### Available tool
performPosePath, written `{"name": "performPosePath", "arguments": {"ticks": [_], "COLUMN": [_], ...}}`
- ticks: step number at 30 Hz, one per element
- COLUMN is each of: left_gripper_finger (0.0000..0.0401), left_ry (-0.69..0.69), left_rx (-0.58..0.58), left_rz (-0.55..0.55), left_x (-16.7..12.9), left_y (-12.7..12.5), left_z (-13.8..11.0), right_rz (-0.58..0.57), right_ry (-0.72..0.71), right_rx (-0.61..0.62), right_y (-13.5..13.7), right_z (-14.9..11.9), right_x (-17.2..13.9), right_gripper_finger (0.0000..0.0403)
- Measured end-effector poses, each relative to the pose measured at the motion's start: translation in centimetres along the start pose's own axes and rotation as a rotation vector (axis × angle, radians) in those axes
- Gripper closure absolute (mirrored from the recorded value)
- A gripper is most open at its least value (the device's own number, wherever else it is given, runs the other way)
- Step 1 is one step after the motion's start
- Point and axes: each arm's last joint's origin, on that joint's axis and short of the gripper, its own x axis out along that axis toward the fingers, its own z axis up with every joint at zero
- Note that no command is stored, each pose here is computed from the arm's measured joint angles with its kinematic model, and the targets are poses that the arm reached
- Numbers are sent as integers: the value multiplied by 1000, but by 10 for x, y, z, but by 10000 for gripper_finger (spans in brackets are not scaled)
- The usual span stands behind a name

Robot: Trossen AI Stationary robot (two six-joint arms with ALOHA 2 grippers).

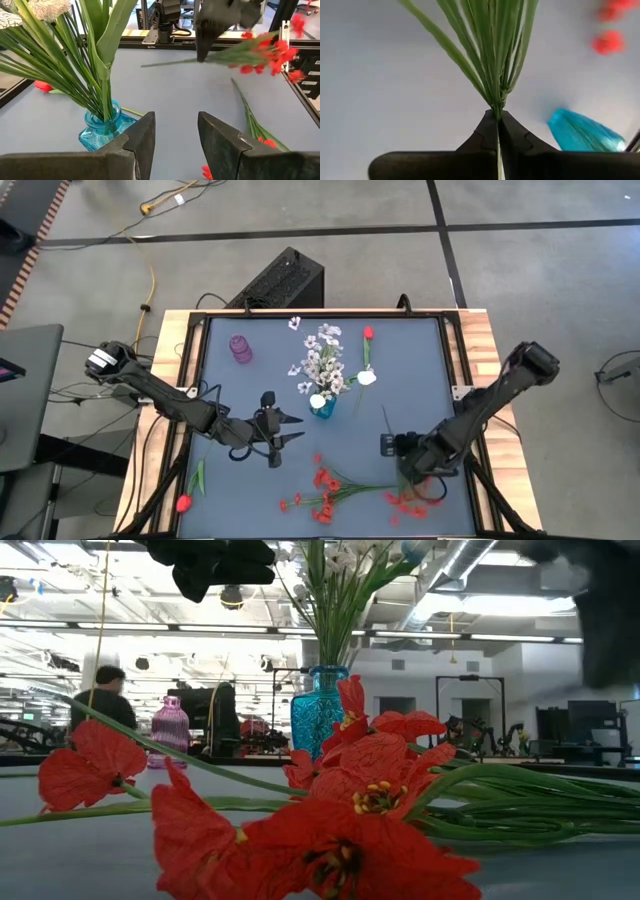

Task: Sort flowers into vase by color
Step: Put the right red flowers into the purple vase

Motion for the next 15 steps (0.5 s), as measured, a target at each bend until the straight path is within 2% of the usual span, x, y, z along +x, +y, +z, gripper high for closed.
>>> {"name": "performPosePath", "arguments": {"ticks": [3,6,9,11,15], "left_gripper_finger": [262,262,262,262,262], "left_ry": [-3,-16,-44,-86,-185], "left_rx": [-7,-16,3,26,76], "left_rz": [-1,-9,-61,-135,-255], "left_x": [0,1,8,15,27], "left_y": [0,-1,-7,-14,-28], "left_z": [0,1,-1,-2,-6], "right_rz": [-67,-105,-173,-198,-274], "right_ry": [-116,-339,-586,-703,-860], "right_rx": [201,440,756,927,1091], "right_y": [-19,-34,-48,-54,-59], "right_z": [-11,-26,-44,-56,-65], "right_x": [-25,-48,-67,-74,-72], "right_gripper_finger": [380,380,380,380,380]}}
